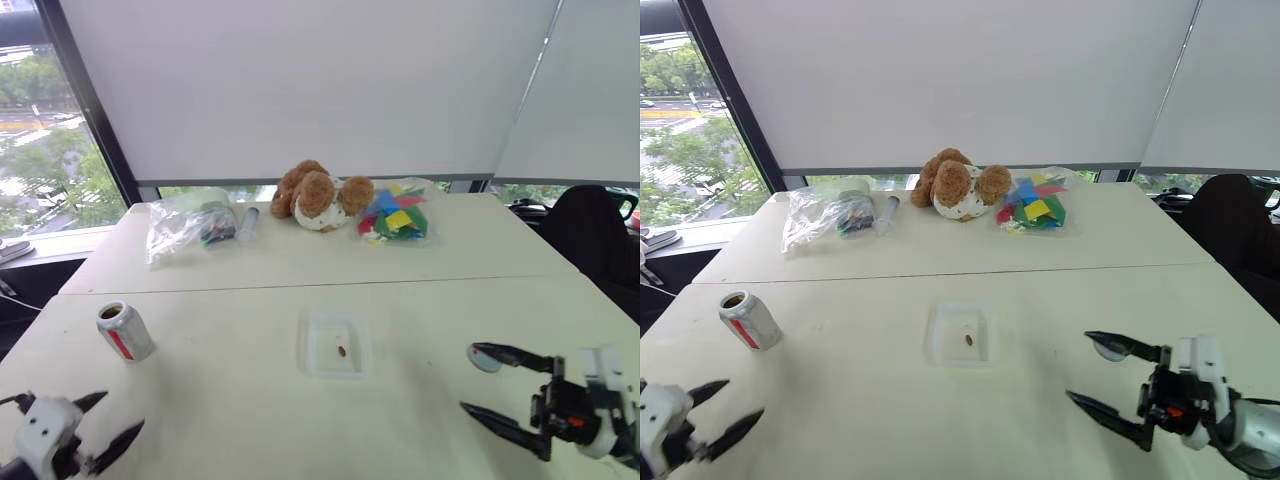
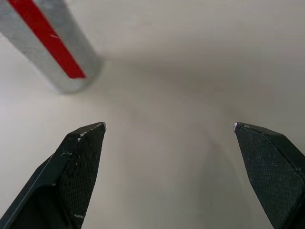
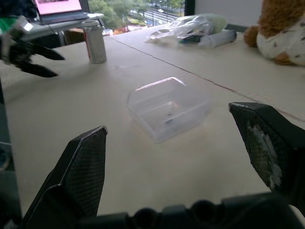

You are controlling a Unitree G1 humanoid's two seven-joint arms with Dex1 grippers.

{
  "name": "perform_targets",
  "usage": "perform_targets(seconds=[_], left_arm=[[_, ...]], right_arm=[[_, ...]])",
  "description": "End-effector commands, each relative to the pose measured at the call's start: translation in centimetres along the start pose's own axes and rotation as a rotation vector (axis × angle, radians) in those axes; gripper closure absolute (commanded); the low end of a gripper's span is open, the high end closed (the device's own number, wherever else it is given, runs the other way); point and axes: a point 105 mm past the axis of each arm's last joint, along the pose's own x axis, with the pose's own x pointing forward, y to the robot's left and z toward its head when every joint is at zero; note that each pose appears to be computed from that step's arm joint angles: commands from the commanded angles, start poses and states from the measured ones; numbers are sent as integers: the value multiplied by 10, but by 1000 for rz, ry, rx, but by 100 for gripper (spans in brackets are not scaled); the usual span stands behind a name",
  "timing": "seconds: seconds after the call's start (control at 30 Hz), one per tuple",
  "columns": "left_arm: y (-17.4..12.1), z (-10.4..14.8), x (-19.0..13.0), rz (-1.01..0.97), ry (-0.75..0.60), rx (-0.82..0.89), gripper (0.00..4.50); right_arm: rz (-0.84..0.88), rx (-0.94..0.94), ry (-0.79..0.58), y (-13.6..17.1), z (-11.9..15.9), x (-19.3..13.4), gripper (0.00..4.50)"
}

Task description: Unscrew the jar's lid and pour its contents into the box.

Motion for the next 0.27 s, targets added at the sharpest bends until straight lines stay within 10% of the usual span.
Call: perform_targets(seconds=[0.03, 0.27], left_arm=[[-9, 38, -1, -142, -68, 98, 5], [-10, 56, 8, -227, -98, 183, 5]], right_arm=[[69, -62, 15, 1, 16, 1, 0], [162, -69, 93, -8, 7, 5, 0]])
